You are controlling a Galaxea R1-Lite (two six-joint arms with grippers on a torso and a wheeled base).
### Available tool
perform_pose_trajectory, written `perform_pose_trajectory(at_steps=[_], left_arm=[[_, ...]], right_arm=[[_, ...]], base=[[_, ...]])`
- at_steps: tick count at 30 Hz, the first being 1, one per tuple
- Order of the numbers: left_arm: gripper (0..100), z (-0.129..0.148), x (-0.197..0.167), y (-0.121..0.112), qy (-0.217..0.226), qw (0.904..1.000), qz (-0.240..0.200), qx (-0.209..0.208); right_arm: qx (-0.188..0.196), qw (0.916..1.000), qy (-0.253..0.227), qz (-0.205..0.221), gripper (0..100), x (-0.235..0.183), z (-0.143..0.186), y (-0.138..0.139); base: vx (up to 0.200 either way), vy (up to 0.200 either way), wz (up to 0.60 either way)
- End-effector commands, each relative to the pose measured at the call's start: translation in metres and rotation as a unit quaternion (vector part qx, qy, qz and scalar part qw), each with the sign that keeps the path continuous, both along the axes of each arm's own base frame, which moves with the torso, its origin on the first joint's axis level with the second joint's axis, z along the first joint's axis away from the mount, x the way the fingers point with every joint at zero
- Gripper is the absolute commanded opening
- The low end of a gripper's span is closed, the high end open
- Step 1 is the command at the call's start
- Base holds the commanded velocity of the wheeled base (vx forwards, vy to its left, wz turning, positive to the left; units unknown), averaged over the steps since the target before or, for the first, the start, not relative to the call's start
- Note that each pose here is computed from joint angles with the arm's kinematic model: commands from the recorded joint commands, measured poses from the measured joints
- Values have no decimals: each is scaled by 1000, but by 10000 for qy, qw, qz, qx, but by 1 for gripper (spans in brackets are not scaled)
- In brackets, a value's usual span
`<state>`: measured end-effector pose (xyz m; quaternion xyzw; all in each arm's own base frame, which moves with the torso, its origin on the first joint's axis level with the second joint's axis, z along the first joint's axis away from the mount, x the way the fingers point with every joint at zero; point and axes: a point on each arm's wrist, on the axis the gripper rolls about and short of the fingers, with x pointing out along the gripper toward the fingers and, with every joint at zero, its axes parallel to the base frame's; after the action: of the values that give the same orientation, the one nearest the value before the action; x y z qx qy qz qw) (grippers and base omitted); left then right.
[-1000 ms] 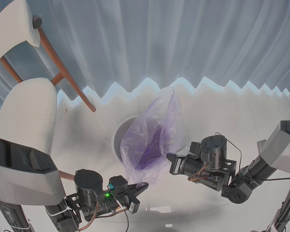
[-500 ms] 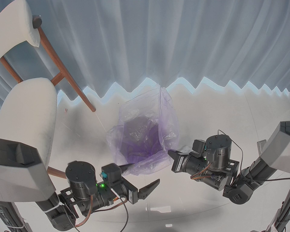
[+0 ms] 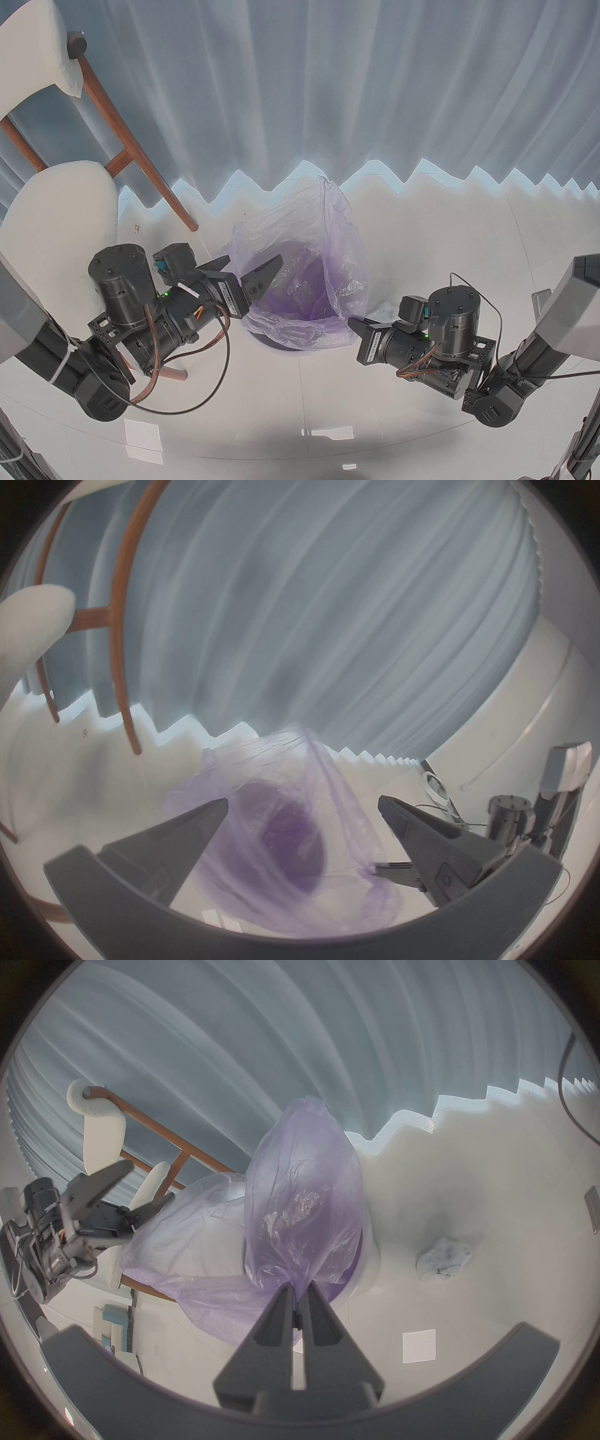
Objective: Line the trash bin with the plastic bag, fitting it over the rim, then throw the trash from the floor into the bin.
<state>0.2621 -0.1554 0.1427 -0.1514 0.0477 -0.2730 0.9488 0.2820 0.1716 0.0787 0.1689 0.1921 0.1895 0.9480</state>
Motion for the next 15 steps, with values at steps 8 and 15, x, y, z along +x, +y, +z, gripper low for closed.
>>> perform_pose_trajectory(at_steps=[8, 15], left_arm=[[100, -7, 24, 32, 890, 9938, 641, 188], [100, -30, 33, 31, 1229, 9896, 661, 361]], right_arm=[[-92, 9999, 26, 50, 0, -1, -4, 2], [-111, 9999, 42, 60, 0, -2, -5, 2]], base=[[0, 0, 0], [0, 0, 0]])
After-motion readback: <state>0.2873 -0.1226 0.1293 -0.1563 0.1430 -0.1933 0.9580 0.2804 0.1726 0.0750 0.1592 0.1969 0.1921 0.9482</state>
